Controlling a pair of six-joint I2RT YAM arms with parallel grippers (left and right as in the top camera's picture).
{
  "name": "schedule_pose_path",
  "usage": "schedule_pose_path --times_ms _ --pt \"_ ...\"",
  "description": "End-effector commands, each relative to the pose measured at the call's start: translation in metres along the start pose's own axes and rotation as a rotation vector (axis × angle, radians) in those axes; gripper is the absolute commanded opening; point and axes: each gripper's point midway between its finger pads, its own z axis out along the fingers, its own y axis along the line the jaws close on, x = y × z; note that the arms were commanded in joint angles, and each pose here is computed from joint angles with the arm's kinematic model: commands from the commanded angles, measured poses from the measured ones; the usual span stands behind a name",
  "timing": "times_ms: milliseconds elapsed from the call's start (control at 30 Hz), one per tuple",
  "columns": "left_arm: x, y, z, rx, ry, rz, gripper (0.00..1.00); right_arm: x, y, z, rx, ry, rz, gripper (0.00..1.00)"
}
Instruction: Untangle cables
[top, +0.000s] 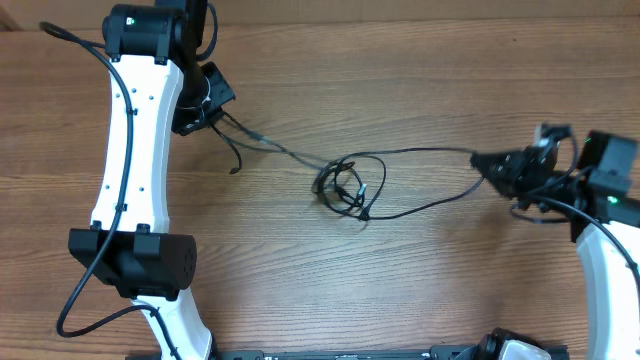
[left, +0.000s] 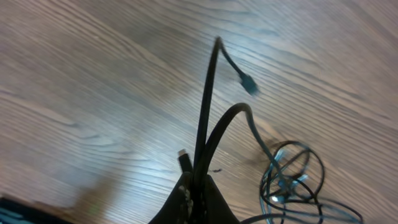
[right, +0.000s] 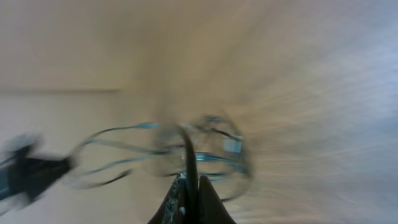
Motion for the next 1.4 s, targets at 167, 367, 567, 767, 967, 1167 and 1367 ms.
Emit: schedule_pose_path --times_ms 167,367,567,767,967,1167,1367 --pt "-0.010 0.014 -0.003 -0.060 -0.069 -0.003 0.04 -0.011 0.141 -0.077 -0.213 -0.150 -0.294 0.04" --pt "0.003 0.001 0.002 0.004 0.001 0.092 0.11 -0.004 0.155 -0.092 -0.198 -0.204 -0.332 0.04" --pt "0.020 -0.014 0.015 0.072 0.091 0.204 0.54 -0.001 0.146 -0.088 -0.180 -0.174 -0.279 0.04" --pt "0.065 -0.062 0.012 0.363 0.248 0.517 0.73 0.003 0.131 -0.077 -0.153 -0.113 -0.191 0.04" --pt "0.096 -0.104 -0.003 0.562 0.271 0.687 0.95 0.025 0.146 -0.055 -0.229 0.033 -0.211 0.04" --pt "0.102 -0.132 -0.006 0.601 0.209 0.735 1.00 0.056 0.190 -0.048 -0.424 0.202 -0.286 0.04" --pt "0.088 -0.129 0.003 0.496 0.196 0.510 1.00 0.063 0.234 -0.075 -0.583 0.266 -0.323 0.04"
